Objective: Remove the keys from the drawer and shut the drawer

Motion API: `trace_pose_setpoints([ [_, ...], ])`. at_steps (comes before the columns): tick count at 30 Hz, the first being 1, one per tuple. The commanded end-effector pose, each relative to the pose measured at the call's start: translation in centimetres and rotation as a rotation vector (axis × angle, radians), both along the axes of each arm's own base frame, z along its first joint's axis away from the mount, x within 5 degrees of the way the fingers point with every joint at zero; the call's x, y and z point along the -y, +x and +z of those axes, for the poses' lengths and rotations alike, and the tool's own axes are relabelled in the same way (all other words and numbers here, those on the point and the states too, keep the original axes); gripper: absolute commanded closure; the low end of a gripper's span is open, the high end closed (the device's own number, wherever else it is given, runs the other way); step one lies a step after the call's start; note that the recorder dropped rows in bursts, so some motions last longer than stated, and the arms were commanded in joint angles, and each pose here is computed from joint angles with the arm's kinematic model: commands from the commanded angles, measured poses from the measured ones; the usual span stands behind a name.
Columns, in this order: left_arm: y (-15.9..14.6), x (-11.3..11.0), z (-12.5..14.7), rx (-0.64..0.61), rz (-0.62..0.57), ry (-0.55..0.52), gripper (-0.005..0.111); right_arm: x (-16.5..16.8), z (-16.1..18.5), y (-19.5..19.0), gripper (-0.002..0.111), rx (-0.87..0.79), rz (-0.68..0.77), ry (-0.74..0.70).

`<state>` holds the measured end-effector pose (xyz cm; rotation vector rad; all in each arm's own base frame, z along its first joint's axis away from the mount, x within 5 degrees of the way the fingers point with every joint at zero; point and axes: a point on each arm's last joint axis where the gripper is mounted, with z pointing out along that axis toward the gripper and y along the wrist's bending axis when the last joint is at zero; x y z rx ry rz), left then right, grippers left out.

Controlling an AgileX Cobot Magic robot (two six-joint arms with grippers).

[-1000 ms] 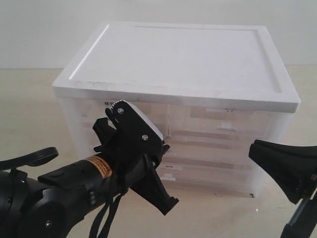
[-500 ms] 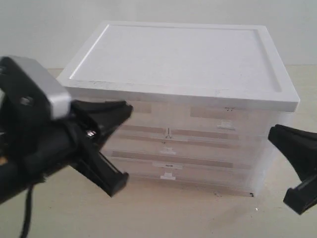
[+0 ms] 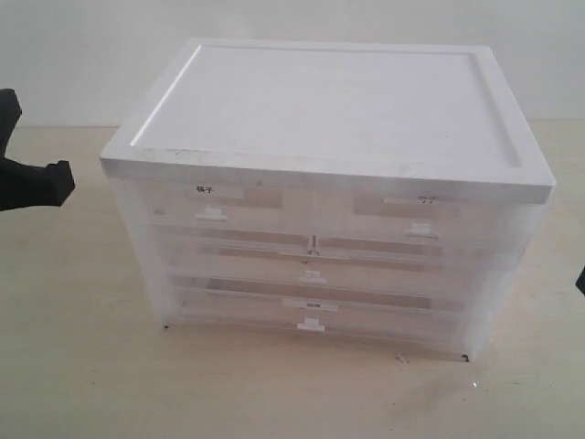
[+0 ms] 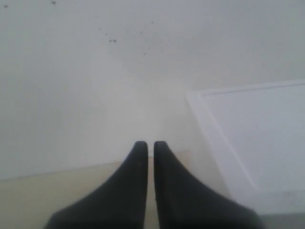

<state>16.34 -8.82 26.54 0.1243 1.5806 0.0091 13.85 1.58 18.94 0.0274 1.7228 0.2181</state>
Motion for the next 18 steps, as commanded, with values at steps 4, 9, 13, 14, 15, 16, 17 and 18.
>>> trace_pose_setpoints([
  [4, 3.6, 0.0, -3.1, -0.208, -0.094, -0.080, 0.102, -0.4, 0.1, 0.0, 0.108, 0.006, 0.045, -0.011],
  [9, 5.4, 0.1, -4.7, -0.270, -0.127, -0.116, 0.102, -0.9, 0.5, 0.0, 0.108, 0.043, 0.104, -0.021],
  [13, 5.6, 1.1, -5.3, -0.283, -0.220, -0.135, 0.102, -1.4, 0.9, 0.4, 0.108, 0.041, 0.155, -0.040],
  [14, 5.6, 1.3, -5.4, -0.288, -0.238, -0.136, 0.102, -1.5, 1.0, 0.5, 0.108, 0.036, 0.167, -0.044],
  [15, 5.6, 1.5, -5.5, -0.296, -0.259, -0.143, 0.102, -1.5, 0.9, 0.7, 0.108, 0.029, 0.168, -0.045],
  [16, 5.6, 1.6, -5.7, -0.302, -0.268, -0.148, 0.102, -1.5, 0.9, 0.8, 0.108, 0.026, 0.169, -0.045],
  [17, 5.6, 1.7, -5.8, -0.310, -0.275, -0.148, 0.102, -1.5, 0.7, 1.0, 0.108, 0.010, 0.169, -0.045],
  [18, 5.6, 1.9, -5.9, -0.318, -0.287, -0.139, 0.102, -1.6, 0.6, 1.2, 0.108, 0.010, 0.173, -0.045],
])
